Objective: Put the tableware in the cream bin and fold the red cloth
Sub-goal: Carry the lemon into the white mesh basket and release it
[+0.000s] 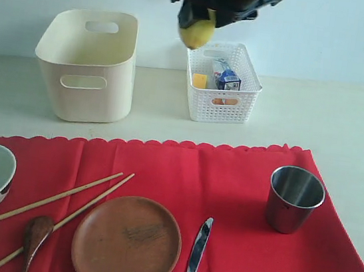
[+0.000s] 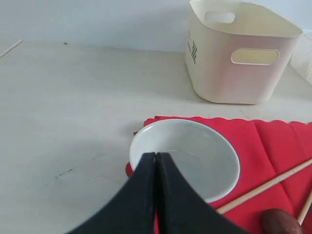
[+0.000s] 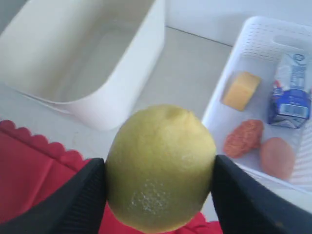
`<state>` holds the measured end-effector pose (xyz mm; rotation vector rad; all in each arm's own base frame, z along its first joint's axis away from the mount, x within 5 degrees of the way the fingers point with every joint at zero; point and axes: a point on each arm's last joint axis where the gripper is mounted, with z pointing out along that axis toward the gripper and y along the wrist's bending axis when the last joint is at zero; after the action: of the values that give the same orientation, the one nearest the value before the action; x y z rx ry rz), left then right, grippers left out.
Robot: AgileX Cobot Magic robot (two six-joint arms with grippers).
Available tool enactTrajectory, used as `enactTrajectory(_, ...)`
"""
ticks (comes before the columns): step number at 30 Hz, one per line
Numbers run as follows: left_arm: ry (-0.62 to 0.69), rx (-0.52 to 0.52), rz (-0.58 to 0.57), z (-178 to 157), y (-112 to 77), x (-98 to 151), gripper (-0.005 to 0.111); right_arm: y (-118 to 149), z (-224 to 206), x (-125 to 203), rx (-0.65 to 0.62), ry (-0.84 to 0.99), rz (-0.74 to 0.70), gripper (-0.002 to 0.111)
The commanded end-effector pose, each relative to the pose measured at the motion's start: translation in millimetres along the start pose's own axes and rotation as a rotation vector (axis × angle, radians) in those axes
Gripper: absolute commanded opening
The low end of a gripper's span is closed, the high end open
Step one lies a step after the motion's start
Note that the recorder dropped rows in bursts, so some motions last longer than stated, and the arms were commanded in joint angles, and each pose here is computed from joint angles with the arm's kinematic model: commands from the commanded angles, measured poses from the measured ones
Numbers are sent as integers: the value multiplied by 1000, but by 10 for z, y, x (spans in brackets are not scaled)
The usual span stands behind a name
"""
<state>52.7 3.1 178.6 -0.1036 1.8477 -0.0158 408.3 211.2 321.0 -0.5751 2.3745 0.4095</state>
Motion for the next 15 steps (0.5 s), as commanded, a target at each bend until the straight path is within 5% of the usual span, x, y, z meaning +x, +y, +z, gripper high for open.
enactTrajectory(1, -11, -1, 3, -3, 0, -25, 0, -487, 134, 7, 38, -30, 11, 0)
enactTrajectory(5, -11, -1, 3, -3, 0, -25, 0, -937, 554, 87, 45, -111, 32, 0)
enactTrajectory(15, -11, -1, 3, -3, 0, -25, 0, -1270, 1489, 463, 145, -162, -47, 1)
